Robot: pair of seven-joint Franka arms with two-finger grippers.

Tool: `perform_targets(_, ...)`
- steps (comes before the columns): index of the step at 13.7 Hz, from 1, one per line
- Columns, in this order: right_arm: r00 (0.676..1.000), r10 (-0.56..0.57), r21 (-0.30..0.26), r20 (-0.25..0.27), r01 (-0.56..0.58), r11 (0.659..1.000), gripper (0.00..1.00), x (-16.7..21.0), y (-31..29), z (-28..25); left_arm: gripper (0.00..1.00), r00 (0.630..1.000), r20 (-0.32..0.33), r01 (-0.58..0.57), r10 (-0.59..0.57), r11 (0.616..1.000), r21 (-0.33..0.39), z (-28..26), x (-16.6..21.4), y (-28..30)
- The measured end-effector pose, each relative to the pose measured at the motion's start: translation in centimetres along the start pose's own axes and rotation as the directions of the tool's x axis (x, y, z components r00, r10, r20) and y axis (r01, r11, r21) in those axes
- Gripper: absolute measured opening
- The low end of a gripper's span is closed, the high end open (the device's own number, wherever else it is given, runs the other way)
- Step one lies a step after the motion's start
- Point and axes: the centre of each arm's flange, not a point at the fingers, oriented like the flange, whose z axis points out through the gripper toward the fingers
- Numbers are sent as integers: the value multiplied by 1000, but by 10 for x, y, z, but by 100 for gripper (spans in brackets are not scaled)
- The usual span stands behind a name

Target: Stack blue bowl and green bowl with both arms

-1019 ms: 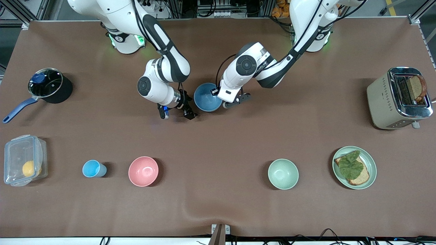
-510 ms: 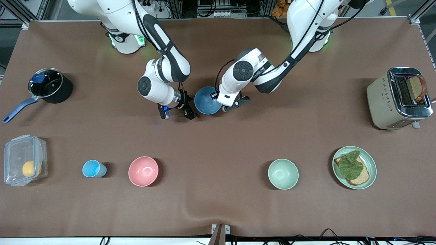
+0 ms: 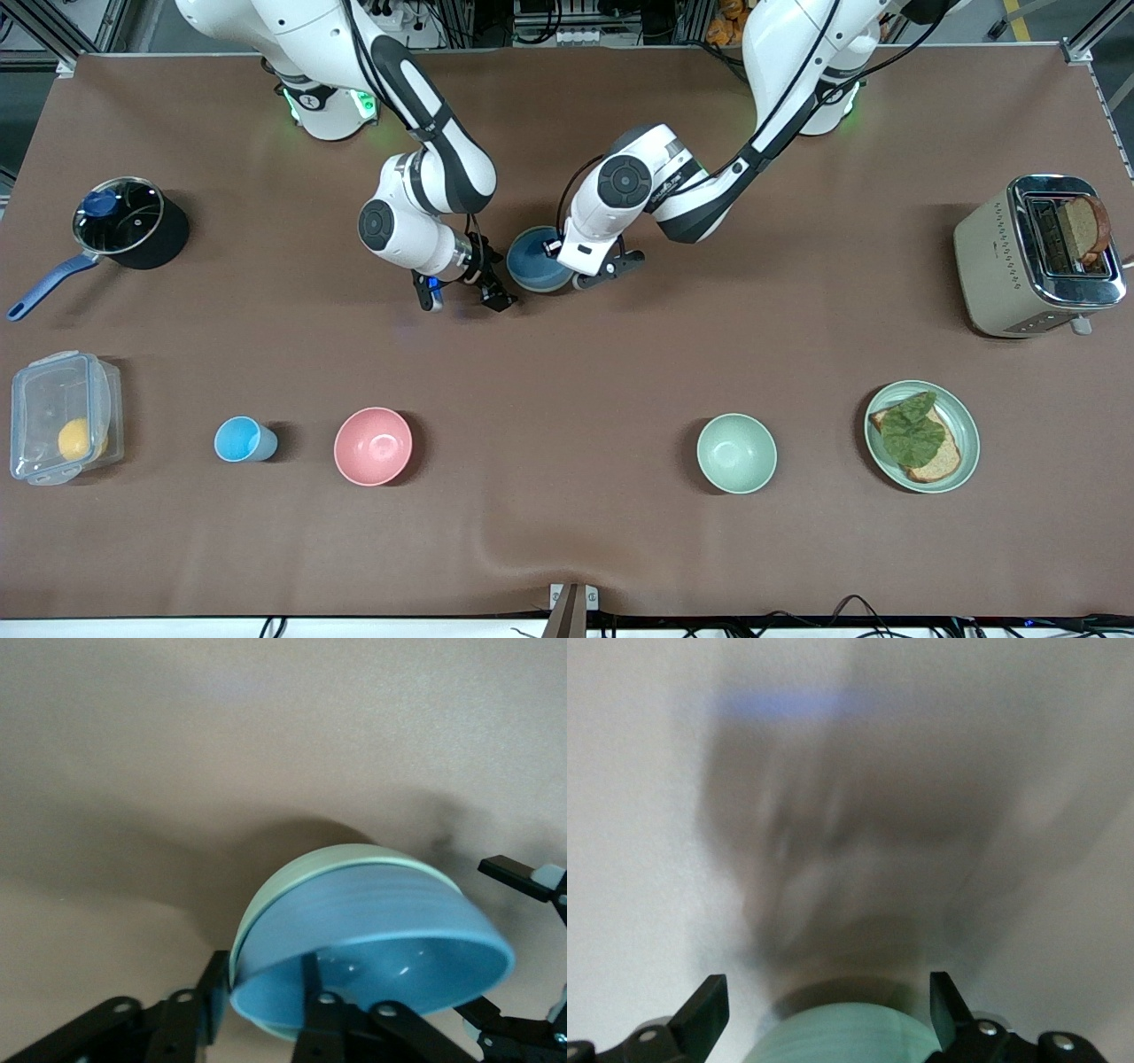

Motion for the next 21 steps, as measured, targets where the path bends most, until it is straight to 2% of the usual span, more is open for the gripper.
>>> perform_targets(2, 998, -56, -13, 8, 56, 998, 100, -1, -1, -10, 67, 1000, 0, 4, -4, 1000, 19, -11, 4, 3)
perform_targets(5, 991, -123, -21, -44, 122, 992, 100, 20, -4, -33, 98, 1000, -13, 13, -13, 999, 42, -45, 12, 7)
perform_targets(7, 985, -150, -33, -85, 148, 988, 100, 37, -6, -46, 100, 999, -38, 29, -27, 998, 49, -77, 28, 6)
perform_targets(9, 975, -179, -56, -131, 173, 983, 100, 58, -8, -59, 100, 995, -92, 44, -39, 998, 52, -109, 52, -1)
perform_targets(11, 956, -250, -110, -152, 235, 966, 100, 85, -8, -83, 100, 988, -139, 67, -62, 997, 37, -147, 78, -11)
perform_targets(13, 935, -337, -138, -112, 322, 937, 100, 125, -7, -136, 100, 983, -172, 69, -65, 997, 18, -190, 99, -21)
perform_targets(16, 911, -408, -126, -54, 399, 908, 100, 186, 10, -214, 100, 977, -207, 54, -48, 998, 24, -266, 130, -42)
perform_targets(19, 897, -442, -160, -21, 433, 887, 100, 214, 18, -261, 100, 971, -238, 19, 5, 995, 99, -327, 163, -80)
perform_targets(21, 881, -473, -202, -27, 458, 866, 100, 223, 15, -294, 100, 964, -259, -31, 61, 993, 115, -359, 181, -106)
